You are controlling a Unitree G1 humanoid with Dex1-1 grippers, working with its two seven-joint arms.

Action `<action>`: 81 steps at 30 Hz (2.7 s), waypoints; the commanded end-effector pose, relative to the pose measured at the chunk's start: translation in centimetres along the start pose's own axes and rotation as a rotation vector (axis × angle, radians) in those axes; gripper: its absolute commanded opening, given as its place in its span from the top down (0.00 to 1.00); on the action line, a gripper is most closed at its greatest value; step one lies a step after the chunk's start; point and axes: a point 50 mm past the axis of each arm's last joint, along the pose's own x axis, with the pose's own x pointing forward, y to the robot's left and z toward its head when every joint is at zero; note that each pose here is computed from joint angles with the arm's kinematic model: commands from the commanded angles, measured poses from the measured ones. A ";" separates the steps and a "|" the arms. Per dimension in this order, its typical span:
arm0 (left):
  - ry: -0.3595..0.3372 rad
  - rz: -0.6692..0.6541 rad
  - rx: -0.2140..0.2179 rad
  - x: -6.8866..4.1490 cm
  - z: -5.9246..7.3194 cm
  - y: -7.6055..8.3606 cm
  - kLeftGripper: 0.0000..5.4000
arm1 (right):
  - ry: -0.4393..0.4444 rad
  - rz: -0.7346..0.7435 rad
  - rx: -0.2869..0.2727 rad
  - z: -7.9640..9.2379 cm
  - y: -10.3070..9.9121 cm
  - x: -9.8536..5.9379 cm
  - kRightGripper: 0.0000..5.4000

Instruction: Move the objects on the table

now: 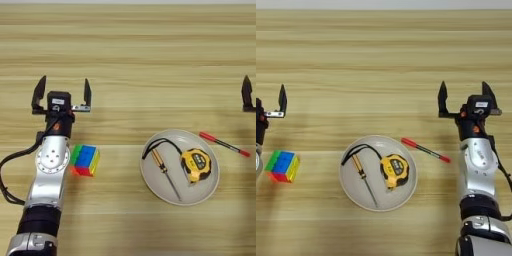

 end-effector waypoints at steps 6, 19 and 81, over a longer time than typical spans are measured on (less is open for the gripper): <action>-0.023 0.001 0.003 0.2 0.3 0.2 0.00 | -0.022 0.013 -0.006 0.4 0.2 0.5 0.00; -0.027 0.004 0.001 0.1 0.5 -0.1 0.00 | -0.019 0.070 0.011 0.5 0.5 0.4 0.00; 0.685 -0.267 -0.217 -12.5 -2.9 -0.5 0.00 | -0.026 0.153 0.239 1.9 5.6 0.3 0.00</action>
